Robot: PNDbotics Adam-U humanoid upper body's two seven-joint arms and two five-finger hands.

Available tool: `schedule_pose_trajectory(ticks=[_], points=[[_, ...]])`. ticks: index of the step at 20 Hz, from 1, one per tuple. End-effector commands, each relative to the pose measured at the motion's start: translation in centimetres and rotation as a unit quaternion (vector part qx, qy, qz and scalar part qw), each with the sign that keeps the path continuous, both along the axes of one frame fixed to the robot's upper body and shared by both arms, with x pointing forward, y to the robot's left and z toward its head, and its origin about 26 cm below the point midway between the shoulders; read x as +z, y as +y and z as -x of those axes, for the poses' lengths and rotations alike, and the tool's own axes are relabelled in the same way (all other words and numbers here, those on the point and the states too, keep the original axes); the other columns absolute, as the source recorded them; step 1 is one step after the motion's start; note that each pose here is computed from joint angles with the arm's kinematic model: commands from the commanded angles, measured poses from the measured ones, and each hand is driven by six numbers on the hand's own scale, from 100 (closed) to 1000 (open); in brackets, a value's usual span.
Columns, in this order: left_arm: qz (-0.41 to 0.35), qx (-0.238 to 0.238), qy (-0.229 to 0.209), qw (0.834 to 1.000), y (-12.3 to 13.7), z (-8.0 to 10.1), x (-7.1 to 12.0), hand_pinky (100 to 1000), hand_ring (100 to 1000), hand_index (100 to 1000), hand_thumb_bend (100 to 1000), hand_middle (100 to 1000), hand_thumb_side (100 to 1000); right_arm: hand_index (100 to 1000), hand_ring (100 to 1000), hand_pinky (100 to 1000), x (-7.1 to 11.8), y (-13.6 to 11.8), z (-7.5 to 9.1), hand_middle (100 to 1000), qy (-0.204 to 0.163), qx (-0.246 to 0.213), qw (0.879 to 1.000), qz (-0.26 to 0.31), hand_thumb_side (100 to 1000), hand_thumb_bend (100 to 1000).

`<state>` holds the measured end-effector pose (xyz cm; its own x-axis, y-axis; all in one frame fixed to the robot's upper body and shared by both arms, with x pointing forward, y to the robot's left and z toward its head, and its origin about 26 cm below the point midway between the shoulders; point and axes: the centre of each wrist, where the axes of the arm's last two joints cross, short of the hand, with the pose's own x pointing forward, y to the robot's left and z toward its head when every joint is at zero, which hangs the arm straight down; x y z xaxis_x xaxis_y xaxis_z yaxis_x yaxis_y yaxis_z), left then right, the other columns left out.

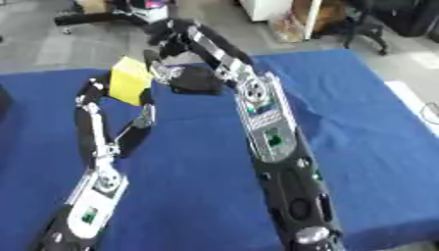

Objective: Pick up the objects with one hand, pass them to the other hand, and then place them into the box on the other side of the table.

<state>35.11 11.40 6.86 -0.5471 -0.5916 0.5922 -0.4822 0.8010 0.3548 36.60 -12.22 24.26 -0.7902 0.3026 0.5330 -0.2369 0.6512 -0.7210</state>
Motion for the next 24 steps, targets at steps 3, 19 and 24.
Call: schedule_pose_trajectory(ticks=[3,19,24], points=[[0.0,0.037,-0.016,0.999,3.3,-0.2,1.7,665,456,572,100,429,283,862,733,790,3.7,-3.8,0.6,791,-0.077,-0.077,0.994,0.001,299,100],[-0.255,0.337,0.077,0.903,24.5,1.4,12.7,678,494,618,100,466,100,783,685,769,-2.2,-14.3,2.7,725,0.027,-0.252,0.967,-0.033,473,100],[-0.337,0.39,0.176,0.839,29.3,0.3,12.4,685,519,649,113,490,100,778,680,766,-3.2,-15.0,3.3,721,0.048,-0.263,0.963,-0.045,524,100]])
